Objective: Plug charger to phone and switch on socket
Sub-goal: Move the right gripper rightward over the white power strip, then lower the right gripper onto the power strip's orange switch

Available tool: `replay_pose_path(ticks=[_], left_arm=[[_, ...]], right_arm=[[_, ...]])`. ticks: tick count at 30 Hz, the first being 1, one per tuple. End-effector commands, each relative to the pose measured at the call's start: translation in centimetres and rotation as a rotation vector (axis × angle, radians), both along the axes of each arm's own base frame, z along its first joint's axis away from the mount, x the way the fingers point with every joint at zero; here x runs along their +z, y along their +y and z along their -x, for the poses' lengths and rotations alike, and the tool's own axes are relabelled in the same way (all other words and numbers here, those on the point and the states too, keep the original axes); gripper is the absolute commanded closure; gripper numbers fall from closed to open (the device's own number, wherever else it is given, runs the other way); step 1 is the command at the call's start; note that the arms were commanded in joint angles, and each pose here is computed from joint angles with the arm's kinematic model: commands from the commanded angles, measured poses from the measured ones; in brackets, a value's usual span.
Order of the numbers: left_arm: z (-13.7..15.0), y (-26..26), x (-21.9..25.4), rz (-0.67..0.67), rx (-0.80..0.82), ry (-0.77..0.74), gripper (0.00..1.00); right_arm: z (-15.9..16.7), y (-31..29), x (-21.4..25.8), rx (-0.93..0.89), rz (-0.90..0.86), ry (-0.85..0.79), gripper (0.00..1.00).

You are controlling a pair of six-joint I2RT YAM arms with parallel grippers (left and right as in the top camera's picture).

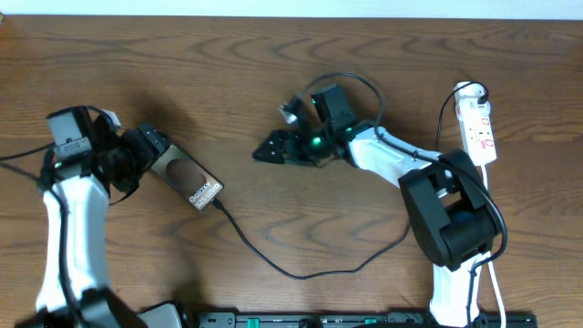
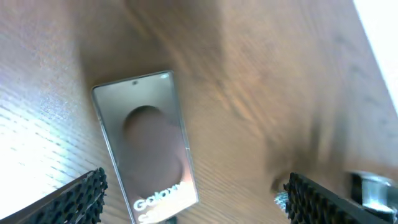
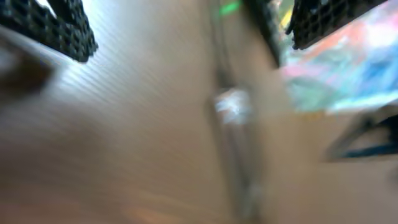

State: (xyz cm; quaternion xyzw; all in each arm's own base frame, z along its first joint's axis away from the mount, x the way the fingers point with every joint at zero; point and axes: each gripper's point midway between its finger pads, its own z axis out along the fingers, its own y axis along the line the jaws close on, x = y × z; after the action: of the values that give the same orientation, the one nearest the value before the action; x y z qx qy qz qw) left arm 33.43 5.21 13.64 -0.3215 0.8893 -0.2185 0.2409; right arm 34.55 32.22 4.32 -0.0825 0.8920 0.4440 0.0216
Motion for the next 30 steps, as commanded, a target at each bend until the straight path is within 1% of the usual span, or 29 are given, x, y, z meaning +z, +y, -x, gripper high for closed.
replay_pose_path(ticks=[1, 3, 6, 11, 13, 16, 18, 19, 22, 25, 27, 30], left_arm=[[0.5, -0.5, 2.0, -0.016, -0.027, -0.059, 0.09], [0.7, -0.9, 3.1, -0.012, -0.037, -0.094, 0.09], [0.8, -1.7, 4.2, 0.015, -0.062, -0.132, 0.09], [1.2, -2.1, 4.0, 0.036, -0.072, -0.119, 0.09], [1.3, -2.1, 3.8, 0.027, -0.08, -0.109, 0.09], [1.5, -2.1, 3.6, 0.017, -0.098, -0.105, 0.1], [1.6, -2.1, 3.6, 0.017, -0.098, -0.104, 0.09], [1.5, -2.1, 3.6, 0.017, -0.098, -0.104, 0.09], [1.5, -2.1, 3.6, 0.017, -0.099, -0.105, 0.09], [1.5, -2.1, 3.6, 0.017, -0.099, -0.105, 0.1], [1.5, -2.1, 3.6, 0.017, -0.099, -0.105, 0.09], [1.5, -2.1, 3.6, 0.017, -0.099, -0.105, 0.09]], right_arm=[[-3.2, -4.6, 1.1, -0.13, 0.23, -0.147, 0.01], [-3.4, -7.7, 2.7, -0.2, 0.338, -0.156, 0.01], [-3.4, -11.2, 6.4, -0.288, 0.422, -0.21, 0.01], [-3.0, -17.6, 14.7, -0.451, 0.535, -0.414, 0.01], [-2.7, -20.9, 18.2, -0.554, 0.593, -0.508, 0.01], [-1.7, -26.7, 23.0, -0.757, 0.684, -0.621, 0.01], [-0.6, -31.0, 25.7, -0.903, 0.736, -0.669, 0.01], [-0.1, -32.7, 26.6, -0.945, 0.756, -0.683, 0.01], [1.0, -37.2, 27.4, -1.015, 0.813, -0.681, 0.01], [1.2, -40.8, 25.9, -1.016, 0.826, -0.612, 0.01], [0.8, -42.9, 24.2, -0.987, 0.772, -0.553, 0.01], [0.2, -45.2, 21.9, -0.936, 0.636, -0.465, 0.01]])
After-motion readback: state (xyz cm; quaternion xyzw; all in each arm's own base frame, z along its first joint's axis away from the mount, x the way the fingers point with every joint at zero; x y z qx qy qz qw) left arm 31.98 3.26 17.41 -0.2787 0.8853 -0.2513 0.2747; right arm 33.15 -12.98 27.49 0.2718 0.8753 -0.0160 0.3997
